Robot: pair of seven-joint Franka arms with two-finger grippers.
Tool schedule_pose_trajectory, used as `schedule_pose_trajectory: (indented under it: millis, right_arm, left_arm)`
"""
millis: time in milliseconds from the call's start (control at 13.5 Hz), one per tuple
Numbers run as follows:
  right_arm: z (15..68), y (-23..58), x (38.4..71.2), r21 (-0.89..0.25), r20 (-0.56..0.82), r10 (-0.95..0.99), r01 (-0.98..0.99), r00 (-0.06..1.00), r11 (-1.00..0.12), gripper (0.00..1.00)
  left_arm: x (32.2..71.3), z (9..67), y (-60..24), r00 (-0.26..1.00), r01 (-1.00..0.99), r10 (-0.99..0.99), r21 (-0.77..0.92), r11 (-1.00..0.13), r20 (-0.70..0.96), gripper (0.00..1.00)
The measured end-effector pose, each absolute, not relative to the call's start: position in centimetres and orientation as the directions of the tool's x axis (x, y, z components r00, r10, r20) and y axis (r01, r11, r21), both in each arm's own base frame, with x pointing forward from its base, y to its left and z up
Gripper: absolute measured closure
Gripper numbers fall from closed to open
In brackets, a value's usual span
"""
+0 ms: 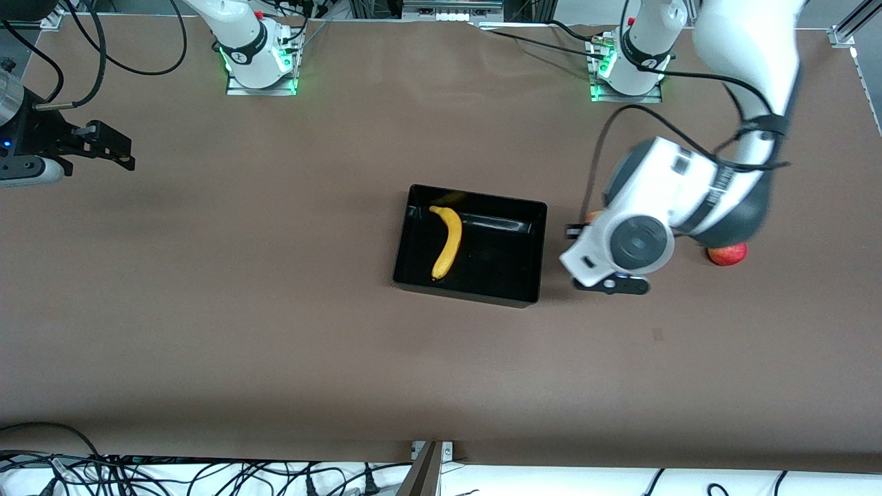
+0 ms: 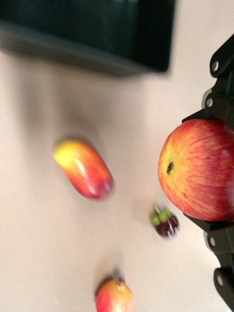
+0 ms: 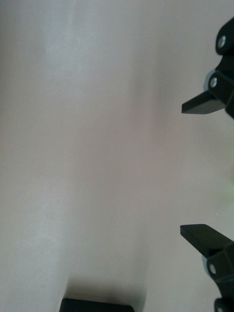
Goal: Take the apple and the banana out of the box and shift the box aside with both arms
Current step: 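Carry the apple out of the tray and set it beside the mango, then move the left gripper back over the tray to the banana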
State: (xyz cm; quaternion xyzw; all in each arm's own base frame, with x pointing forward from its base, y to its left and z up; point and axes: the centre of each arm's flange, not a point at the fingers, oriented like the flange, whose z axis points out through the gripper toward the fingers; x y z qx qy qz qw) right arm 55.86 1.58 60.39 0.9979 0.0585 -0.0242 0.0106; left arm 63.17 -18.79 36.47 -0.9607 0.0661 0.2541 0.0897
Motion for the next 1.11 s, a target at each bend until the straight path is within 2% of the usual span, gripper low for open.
schedule_pose_trajectory:
  millis: [148,370,741,1111]
  right_arm:
    - [60.4,1.6,55.9,0.018,-0.05,0.116,0.117,0.992,-0.993,0.0]
    - [60.4,1.6,55.9,0.018,-0.05,0.116,0.117,0.992,-0.993,0.0]
    - [60.4,1.6,55.9,0.018,-0.049,0.116,0.117,0.992,-0.993,0.0]
    - [60.4,1.6,55.9,0.018,-0.049,0.116,0.117,0.992,-0.993,0.0]
  left_arm:
    - [62.9,33.7,-13.0,0.81,-0.208,-0.099,-0.124,-0.97,-0.578,0.31]
    - [59.9,29.3,-10.1,0.797,-0.231,-0.098,-0.151,-0.961,-0.597,0.31]
    - [52.7,21.8,-10.2,0.835,-0.279,-0.178,-0.123,-0.952,-0.52,0.31]
    - [48.6,16.8,-11.1,0.867,-0.252,-0.178,-0.102,-0.962,-0.465,0.31]
